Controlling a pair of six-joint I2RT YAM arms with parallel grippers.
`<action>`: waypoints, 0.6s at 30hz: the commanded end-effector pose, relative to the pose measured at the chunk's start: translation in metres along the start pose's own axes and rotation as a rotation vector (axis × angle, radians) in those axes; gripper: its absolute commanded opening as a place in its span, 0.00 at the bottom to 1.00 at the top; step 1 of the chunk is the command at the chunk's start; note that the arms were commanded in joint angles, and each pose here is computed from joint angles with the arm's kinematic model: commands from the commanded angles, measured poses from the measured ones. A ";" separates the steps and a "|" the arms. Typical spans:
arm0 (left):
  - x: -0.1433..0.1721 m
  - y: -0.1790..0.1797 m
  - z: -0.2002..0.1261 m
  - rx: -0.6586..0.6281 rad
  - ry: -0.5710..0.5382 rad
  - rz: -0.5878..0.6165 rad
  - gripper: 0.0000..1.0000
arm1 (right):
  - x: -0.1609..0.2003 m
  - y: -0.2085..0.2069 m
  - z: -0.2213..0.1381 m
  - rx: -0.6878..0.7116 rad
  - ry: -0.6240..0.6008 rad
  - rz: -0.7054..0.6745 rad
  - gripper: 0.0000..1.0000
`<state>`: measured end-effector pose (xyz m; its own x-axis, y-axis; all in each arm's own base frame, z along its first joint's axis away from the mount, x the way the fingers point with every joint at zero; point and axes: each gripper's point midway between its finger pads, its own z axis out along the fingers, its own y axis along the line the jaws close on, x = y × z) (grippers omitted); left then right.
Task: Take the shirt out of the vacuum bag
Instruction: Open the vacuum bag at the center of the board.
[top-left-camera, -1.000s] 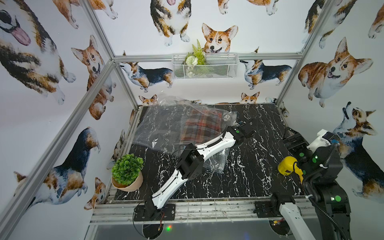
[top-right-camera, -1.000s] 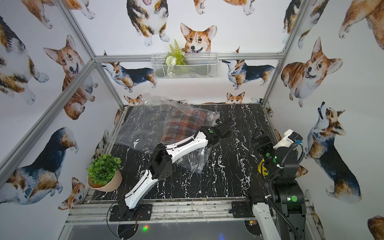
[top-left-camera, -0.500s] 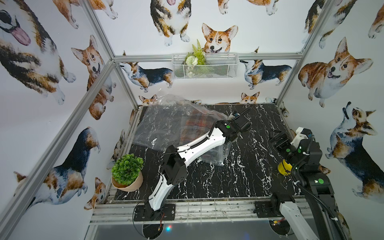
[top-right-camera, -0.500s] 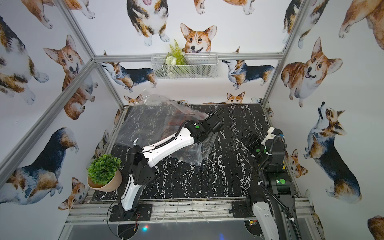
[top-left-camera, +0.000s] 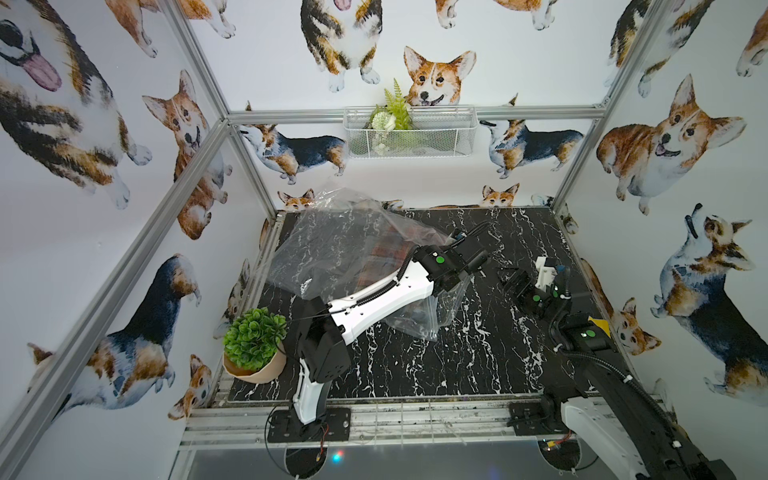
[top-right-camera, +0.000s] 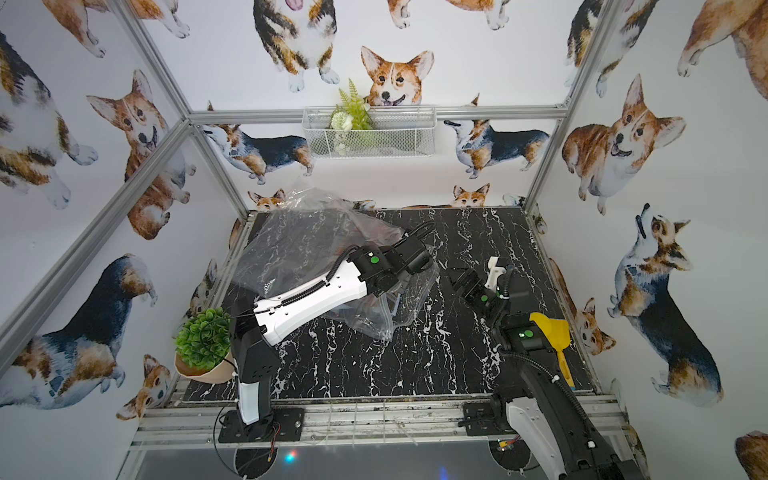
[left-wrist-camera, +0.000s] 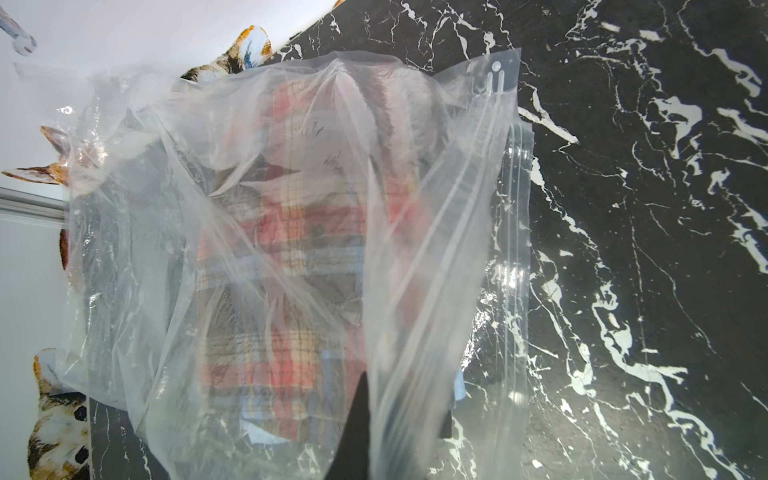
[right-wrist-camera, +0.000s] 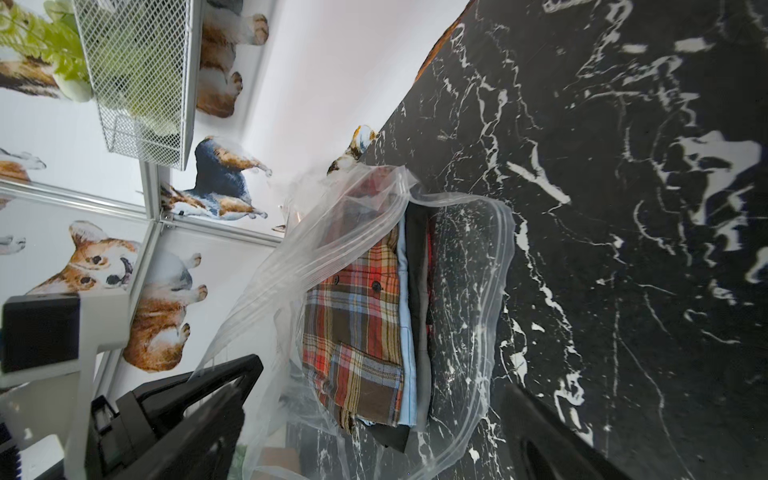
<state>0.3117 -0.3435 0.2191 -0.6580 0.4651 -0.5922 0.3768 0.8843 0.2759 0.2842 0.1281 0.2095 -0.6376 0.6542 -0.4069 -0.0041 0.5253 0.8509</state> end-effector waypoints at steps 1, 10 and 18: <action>0.004 0.000 -0.004 0.007 0.011 -0.025 0.00 | 0.007 0.019 0.017 -0.084 -0.018 -0.052 1.00; -0.001 0.006 -0.023 0.018 -0.028 -0.072 0.00 | 0.037 0.014 0.074 -0.103 0.073 -0.054 0.96; 0.006 -0.001 -0.020 0.017 -0.010 -0.063 0.00 | 0.053 0.022 0.107 -0.126 0.116 -0.077 0.94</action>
<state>0.2942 -0.3424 0.2318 -0.6663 0.4280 -0.6106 0.3709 0.9006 0.2265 0.3215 0.2191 0.1491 -0.7475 0.5254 -0.4066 -0.0781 0.5383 0.8391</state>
